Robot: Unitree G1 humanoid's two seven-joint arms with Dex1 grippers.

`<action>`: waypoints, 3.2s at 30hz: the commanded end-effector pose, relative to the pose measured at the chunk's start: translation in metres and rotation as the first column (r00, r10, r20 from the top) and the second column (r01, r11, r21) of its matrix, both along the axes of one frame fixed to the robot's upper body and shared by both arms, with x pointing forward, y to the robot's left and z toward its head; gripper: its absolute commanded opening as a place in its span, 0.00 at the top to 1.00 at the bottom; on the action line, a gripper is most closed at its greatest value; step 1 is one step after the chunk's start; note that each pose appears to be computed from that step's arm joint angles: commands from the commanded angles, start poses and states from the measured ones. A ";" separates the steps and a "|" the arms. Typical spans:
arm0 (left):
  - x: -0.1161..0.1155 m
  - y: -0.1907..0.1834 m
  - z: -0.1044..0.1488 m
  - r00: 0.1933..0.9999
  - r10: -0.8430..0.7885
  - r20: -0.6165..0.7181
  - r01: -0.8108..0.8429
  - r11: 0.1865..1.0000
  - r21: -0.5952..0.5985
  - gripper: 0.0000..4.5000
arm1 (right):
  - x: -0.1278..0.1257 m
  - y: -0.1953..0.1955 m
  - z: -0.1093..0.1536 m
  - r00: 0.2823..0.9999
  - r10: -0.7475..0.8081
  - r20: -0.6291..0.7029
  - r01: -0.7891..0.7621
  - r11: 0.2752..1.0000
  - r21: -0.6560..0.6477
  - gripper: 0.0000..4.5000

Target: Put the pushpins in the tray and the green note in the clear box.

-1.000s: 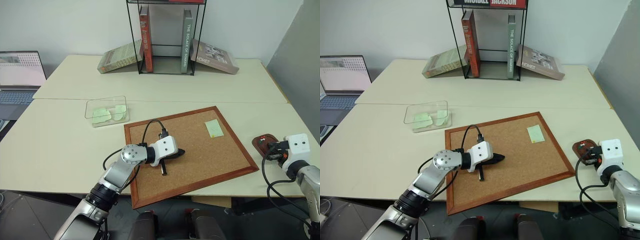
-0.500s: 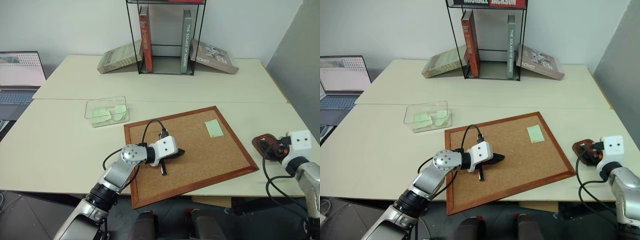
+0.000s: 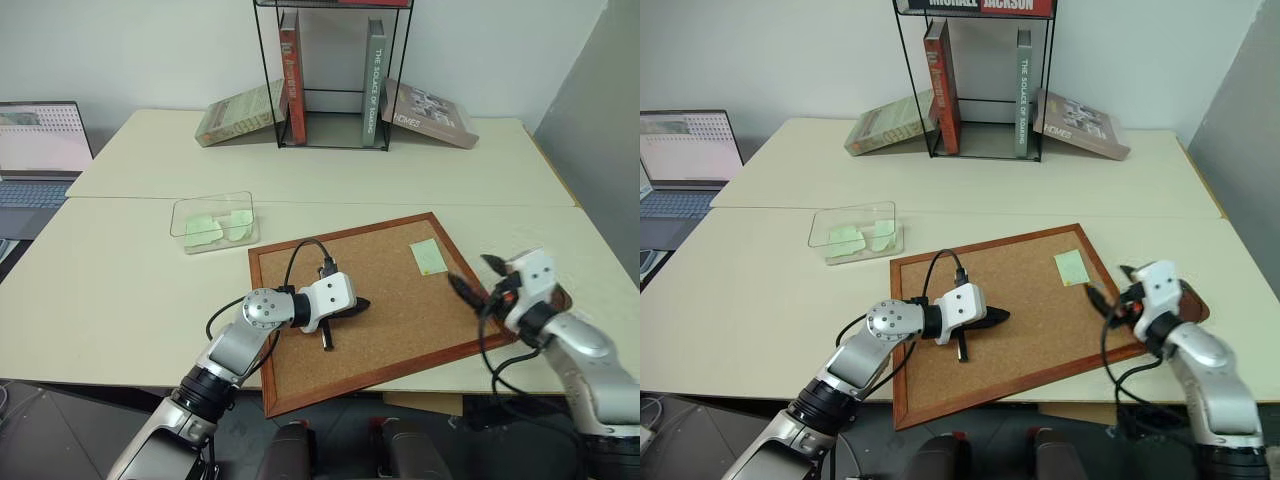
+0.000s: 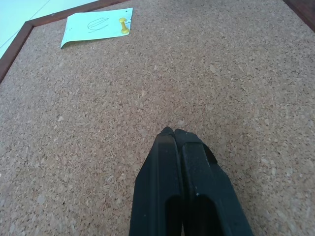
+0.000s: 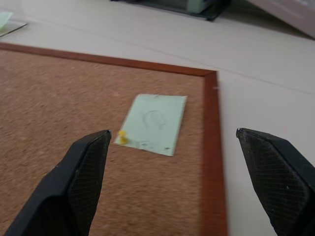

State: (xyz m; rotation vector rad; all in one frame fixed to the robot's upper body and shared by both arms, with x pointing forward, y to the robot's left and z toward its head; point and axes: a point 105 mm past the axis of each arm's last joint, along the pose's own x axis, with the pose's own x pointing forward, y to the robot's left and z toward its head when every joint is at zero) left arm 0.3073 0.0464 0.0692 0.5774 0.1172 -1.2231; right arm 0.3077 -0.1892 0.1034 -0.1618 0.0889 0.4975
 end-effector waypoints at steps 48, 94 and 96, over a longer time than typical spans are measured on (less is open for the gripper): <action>0.004 0.004 0.005 0.997 0.052 -0.051 -0.055 0.997 -0.053 1.00 | 0.018 0.048 0.065 0.959 0.142 0.244 -0.135 0.990 -0.046 0.99; 0.074 -0.045 0.086 0.924 -0.141 0.356 0.156 0.988 -0.014 0.19 | 0.001 0.084 0.085 0.948 0.283 0.145 -0.287 0.958 0.001 1.00; 0.076 -0.046 0.087 0.927 -0.136 0.349 0.154 0.988 -0.024 0.25 | 0.000 0.085 0.086 0.948 0.285 0.145 -0.289 0.957 0.004 1.00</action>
